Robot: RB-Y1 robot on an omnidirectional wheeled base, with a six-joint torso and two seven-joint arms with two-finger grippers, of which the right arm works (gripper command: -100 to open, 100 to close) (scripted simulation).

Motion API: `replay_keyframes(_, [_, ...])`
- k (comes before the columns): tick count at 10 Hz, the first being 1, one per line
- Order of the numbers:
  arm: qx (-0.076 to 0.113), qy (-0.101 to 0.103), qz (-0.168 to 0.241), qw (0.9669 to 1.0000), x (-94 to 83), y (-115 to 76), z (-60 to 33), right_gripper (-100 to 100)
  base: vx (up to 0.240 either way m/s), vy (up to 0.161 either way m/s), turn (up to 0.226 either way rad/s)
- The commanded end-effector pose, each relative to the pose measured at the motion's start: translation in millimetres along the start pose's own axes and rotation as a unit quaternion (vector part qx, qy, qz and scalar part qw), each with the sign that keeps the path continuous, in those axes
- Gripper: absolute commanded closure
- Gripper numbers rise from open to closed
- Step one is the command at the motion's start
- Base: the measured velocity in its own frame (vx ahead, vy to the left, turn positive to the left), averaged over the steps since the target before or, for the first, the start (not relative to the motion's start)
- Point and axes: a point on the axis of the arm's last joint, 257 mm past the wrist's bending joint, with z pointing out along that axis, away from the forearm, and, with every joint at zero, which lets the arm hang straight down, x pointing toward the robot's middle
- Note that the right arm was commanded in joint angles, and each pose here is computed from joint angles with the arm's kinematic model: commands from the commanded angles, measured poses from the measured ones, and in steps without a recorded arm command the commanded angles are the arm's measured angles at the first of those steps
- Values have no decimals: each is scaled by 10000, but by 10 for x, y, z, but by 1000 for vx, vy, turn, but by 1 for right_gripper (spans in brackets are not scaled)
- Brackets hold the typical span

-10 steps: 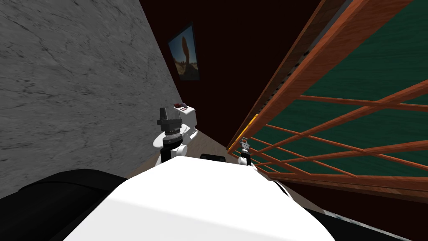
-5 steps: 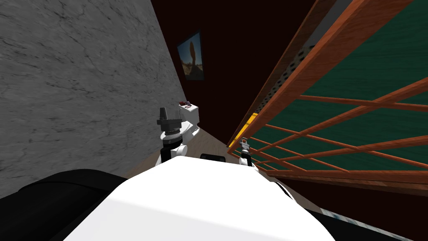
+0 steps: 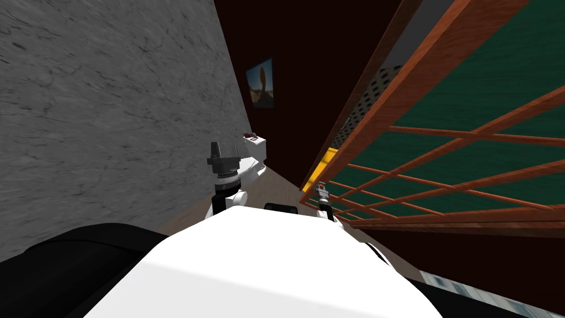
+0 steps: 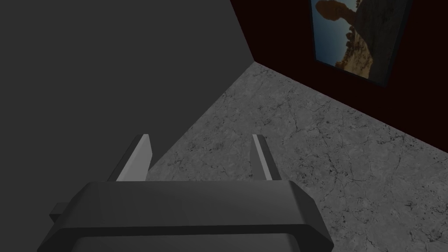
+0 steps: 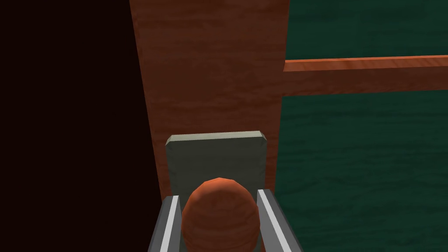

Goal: Pull the door open

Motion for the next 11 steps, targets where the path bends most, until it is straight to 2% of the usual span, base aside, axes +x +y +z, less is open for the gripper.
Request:
replay_keyframes(1, [142, 18, -3, 9999, 11, -44, -19, 100, -158, -22, 59])
replay_keyframes(3, [312, 34, -5, 9995, 22, -97, -45, 100, -229, -17, 55])
replay_keyframes(7, [780, 47, 8, 9969, 34, -248, -138, 100, -253, -47, 60])
replay_keyframes(8, [700, 34, -12, 9975, 26, -217, -118, 100, -112, -18, 14])
replay_keyframes(9, [846, 23, -10, 9964, 9, -220, -207, 100, -151, -37, 132])
replay_keyframes(11, [994, 40, -12, 9950, 18, -211, -285, 100, -230, -67, 114])
